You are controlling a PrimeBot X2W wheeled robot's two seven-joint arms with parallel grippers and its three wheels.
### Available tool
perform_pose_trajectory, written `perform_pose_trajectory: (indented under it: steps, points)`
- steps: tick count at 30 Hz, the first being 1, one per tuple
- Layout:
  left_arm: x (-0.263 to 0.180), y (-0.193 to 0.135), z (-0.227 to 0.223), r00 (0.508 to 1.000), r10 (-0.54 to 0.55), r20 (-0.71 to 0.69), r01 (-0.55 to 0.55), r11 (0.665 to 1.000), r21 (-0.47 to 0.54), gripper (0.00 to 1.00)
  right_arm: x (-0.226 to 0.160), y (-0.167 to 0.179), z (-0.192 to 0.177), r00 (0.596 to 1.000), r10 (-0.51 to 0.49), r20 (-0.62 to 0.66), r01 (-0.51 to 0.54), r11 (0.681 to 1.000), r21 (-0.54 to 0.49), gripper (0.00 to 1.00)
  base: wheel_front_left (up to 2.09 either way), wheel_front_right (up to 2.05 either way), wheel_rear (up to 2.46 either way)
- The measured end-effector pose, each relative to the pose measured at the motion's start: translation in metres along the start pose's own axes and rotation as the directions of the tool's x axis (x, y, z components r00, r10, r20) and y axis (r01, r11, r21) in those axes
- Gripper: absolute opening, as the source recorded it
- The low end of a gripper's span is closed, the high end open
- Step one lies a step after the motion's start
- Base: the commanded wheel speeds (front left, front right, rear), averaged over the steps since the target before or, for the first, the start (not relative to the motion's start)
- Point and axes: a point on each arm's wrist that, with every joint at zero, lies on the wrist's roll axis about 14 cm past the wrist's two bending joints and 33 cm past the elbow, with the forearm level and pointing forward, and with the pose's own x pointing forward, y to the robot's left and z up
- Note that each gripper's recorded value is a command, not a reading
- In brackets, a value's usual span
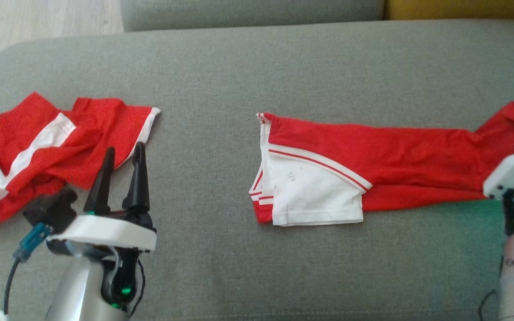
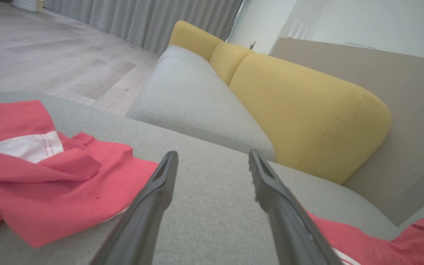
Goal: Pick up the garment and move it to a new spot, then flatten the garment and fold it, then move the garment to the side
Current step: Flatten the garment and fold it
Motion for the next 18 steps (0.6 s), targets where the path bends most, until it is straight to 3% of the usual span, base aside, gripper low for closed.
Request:
perform_pose_trajectory:
  steps: [4,8,12,13,18]
  points:
    - [-0.006,-0.004,0.003,1.000,-0.004,0.008,0.004,1.000,-0.003,1.00,-0.007,0.034,0.021,0.993,0.105,0.044,-0.107,0.993,0.042,0.00,0.00,0.00,0.00]
    - [-0.012,-0.001,0.001,1.000,0.008,0.000,-0.008,1.000,-0.005,1.00,-0.016,0.078,0.040,0.965,0.246,0.090,-0.254,0.962,0.098,0.00,0.00,0.00,0.00]
    - [-0.017,0.004,-0.001,1.000,0.026,-0.006,-0.026,1.000,-0.015,1.00,-0.032,0.122,0.039,0.916,0.390,0.095,-0.400,0.906,0.141,0.00,0.00,0.00,0.00]
    - [-0.017,0.004,-0.001,1.000,0.026,-0.006,-0.026,1.000,-0.015,1.00,-0.032,0.122,0.039,0.916,0.390,0.095,-0.400,0.906,0.141,0.00,0.00,0.00,0.00]
    - [-0.024,0.010,-0.004,0.999,0.047,-0.015,-0.047,0.999,-0.015,1.00,-0.056,0.173,0.023,0.834,0.546,0.076,-0.548,0.806,0.222,0.00,0.00,0.00,0.00]
